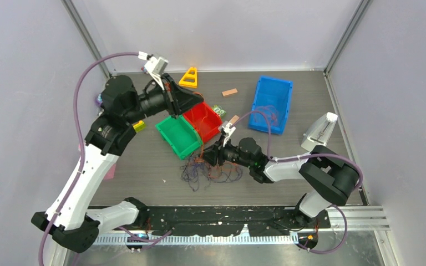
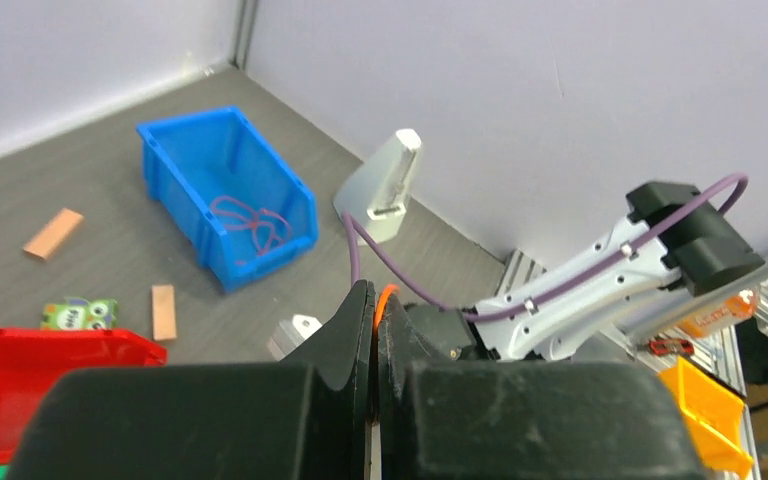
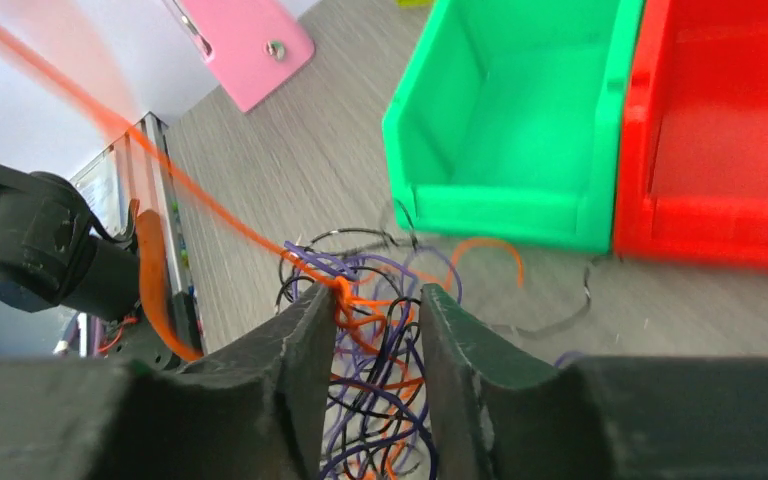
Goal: Untangle the cables
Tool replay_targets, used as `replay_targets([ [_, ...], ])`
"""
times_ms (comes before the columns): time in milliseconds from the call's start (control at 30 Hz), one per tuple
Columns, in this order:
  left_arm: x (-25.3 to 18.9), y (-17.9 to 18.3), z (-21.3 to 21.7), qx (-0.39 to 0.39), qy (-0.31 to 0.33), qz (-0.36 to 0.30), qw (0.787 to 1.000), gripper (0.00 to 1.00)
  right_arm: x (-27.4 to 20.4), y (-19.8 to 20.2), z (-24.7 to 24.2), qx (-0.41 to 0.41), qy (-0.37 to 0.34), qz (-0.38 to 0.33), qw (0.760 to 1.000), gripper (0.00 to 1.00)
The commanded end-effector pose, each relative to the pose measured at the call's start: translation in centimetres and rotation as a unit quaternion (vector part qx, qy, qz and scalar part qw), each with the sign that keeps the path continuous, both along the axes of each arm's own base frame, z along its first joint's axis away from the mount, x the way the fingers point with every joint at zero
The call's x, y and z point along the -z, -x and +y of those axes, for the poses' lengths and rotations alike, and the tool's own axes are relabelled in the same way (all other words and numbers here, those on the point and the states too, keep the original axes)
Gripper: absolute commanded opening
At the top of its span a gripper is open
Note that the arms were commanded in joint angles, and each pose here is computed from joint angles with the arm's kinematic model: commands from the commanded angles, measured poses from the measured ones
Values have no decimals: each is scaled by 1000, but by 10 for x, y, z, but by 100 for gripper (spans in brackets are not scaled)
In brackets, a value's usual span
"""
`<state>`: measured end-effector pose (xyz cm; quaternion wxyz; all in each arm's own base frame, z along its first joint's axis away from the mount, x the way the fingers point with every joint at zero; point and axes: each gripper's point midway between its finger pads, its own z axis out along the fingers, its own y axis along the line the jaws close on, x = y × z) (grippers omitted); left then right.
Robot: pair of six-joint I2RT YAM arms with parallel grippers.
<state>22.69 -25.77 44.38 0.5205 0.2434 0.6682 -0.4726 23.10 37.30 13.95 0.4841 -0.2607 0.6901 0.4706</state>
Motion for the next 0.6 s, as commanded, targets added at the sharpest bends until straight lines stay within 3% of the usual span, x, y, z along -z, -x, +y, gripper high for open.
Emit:
replay_targets([
  [0, -60, 4, 15, 4, 55, -55, 997, 0, 28, 11, -17, 26, 10, 64, 998, 37],
  [200, -70, -16, 44, -66, 67, -59, 994, 0, 77, 20, -72, 123, 96, 137, 978, 32],
  [367, -63, -17, 43, -64, 81, -57, 993, 0, 79, 12, -96, 174, 139, 128, 967, 36],
  [433, -58, -16, 40, -50, 82, -48, 994, 0, 57, 8, -96, 169, 133, 90, 972, 52],
  [500, -53, -15, 39, -47, 80, -45, 995, 0, 35, 4, -95, 160, 133, 55, 977, 82],
  [567, -50, -15, 40, -50, 77, -44, 995, 0, 10, 0, -94, 157, 129, 23, 979, 93],
])
